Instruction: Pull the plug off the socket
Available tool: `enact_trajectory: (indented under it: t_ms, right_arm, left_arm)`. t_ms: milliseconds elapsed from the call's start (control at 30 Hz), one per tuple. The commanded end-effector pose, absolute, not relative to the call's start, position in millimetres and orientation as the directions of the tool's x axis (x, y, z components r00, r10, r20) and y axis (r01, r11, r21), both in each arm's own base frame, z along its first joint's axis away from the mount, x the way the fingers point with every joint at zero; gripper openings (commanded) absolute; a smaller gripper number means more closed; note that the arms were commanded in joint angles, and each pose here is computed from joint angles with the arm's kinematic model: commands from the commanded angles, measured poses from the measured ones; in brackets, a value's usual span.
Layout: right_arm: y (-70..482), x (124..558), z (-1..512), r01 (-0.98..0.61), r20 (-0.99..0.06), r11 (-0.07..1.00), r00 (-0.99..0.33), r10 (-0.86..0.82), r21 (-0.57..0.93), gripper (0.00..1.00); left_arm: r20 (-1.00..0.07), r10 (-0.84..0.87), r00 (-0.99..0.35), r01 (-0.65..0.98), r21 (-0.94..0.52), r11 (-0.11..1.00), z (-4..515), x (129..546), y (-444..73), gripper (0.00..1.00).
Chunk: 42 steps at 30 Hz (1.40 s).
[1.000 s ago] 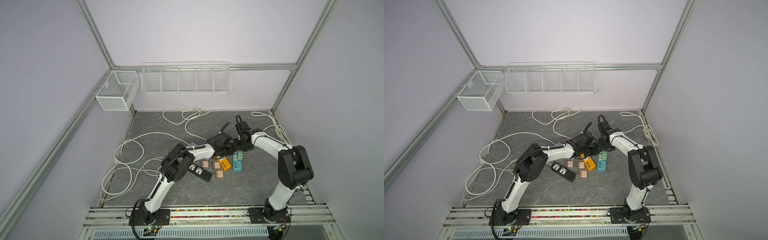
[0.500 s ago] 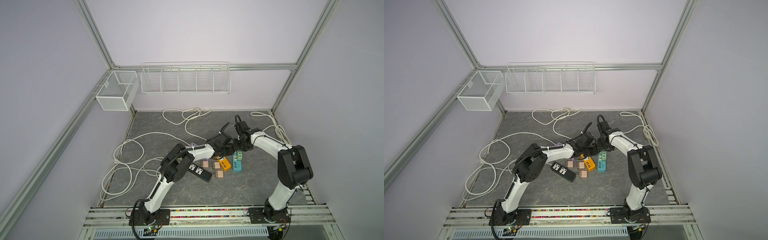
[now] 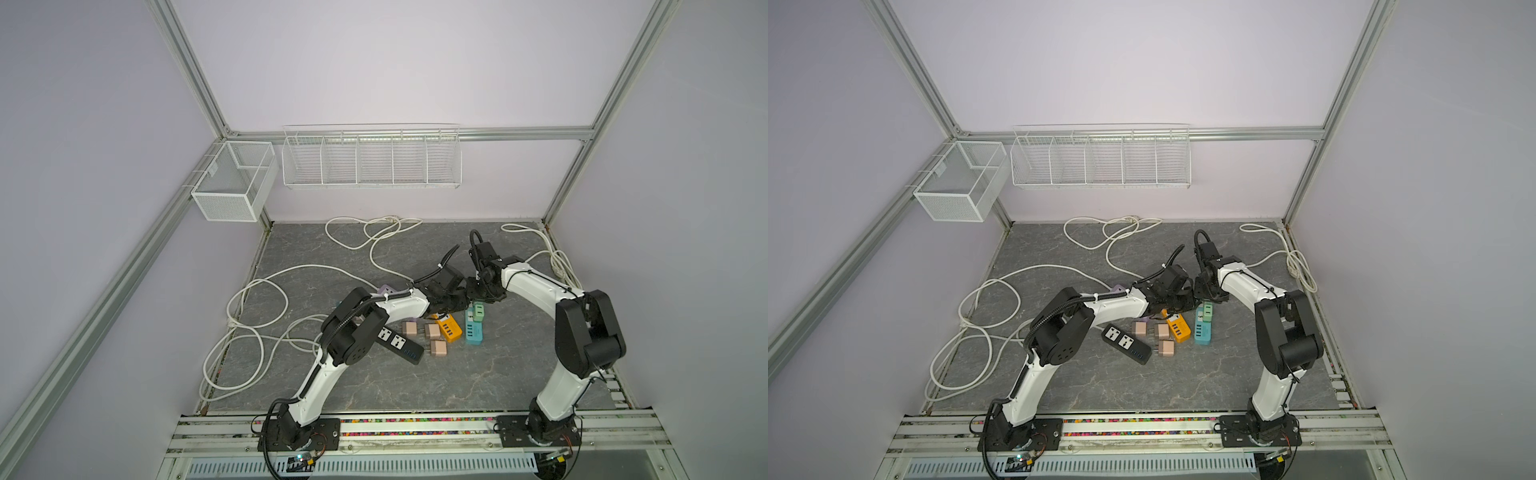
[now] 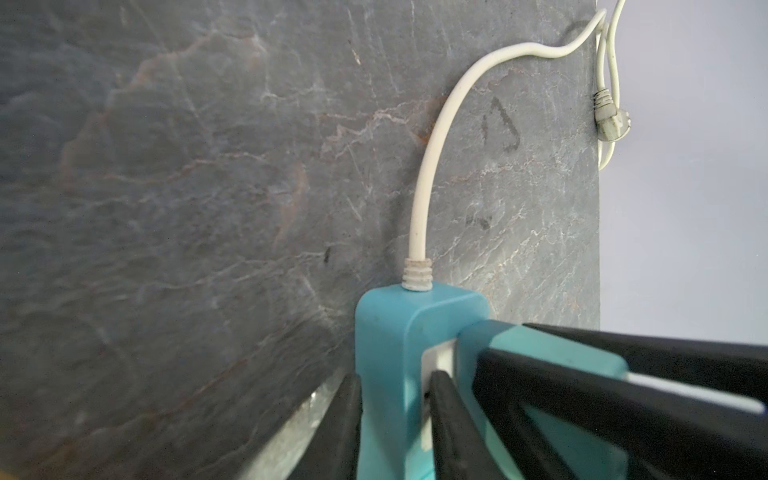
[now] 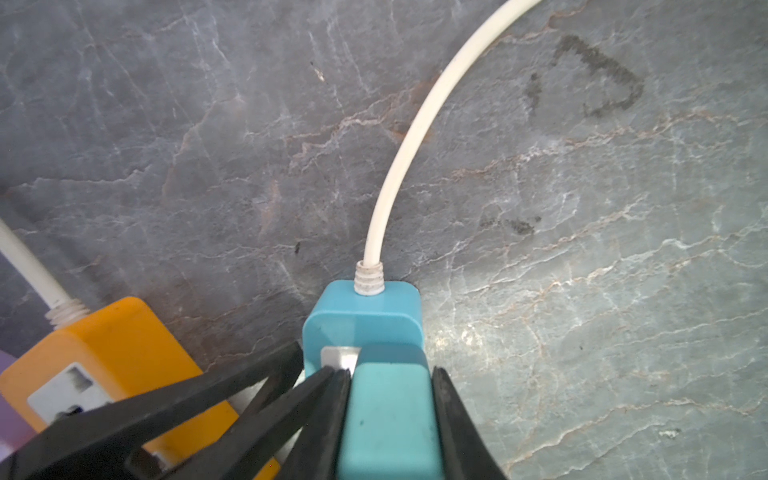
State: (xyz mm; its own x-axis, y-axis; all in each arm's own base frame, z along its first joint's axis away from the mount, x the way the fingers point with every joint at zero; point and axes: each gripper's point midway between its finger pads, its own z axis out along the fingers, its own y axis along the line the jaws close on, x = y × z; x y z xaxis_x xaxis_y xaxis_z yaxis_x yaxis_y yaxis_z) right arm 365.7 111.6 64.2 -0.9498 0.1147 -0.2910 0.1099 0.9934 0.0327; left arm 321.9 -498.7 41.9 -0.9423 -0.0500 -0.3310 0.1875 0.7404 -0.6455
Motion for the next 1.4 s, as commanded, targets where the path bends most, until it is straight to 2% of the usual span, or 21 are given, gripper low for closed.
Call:
enact_trajectory:
  t_ms: [0, 133, 267, 400, 500, 733, 1000, 1367]
  right_arm:
    - [109.3, 386.6, 94.5, 0.125, -0.387, 0.991, -0.913, 0.132, 0.044, 0.09]
    - [95.6, 384.4, 98.0, 0.156, -0.398, 0.987, -0.904, 0.154, 0.028, 0.10]
    - [119.3, 389.2, 97.9, 0.126, -0.401, 0.986, -0.902, 0.159, 0.108, 0.10]
    - [123.3, 391.0, 91.0, 0.122, -0.383, 0.991, -0.913, 0.137, 0.064, 0.10]
    - [113.6, 389.9, 91.7, 0.134, -0.392, 0.990, -0.909, 0.143, 0.049, 0.19]
    - [109.8, 387.3, 89.2, 0.136, -0.379, 0.990, -0.915, 0.137, 0.032, 0.32]
    - [103.5, 382.3, 99.1, 0.140, -0.395, 0.990, -0.909, 0.132, 0.010, 0.39]
    - [107.5, 371.5, 88.0, 0.132, -0.347, 0.991, -0.928, 0.135, 0.033, 0.37]
  left_arm:
    - [-0.184, 0.004, -0.983, 0.083, -0.419, 0.904, -43.2, 287.4, -439.0, 0.29]
    - [-0.177, 0.004, -0.984, 0.080, -0.426, 0.901, -43.7, 286.5, -441.1, 0.29]
    - [-0.174, -0.001, -0.985, 0.079, -0.454, 0.887, -40.1, 286.3, -447.8, 0.29]
    - [-0.179, -0.008, -0.984, 0.076, -0.455, 0.887, -38.3, 286.4, -447.6, 0.29]
    - [-0.179, -0.006, -0.984, 0.076, -0.451, 0.889, -39.5, 285.1, -445.2, 0.29]
    - [-0.174, -0.008, -0.985, 0.077, -0.475, 0.877, -36.6, 285.4, -451.8, 0.29]
    - [-0.176, -0.007, -0.984, 0.078, -0.473, 0.878, -35.0, 287.0, -452.7, 0.29]
    - [-0.176, -0.012, -0.984, 0.074, -0.473, 0.878, -33.7, 285.7, -451.5, 0.29]
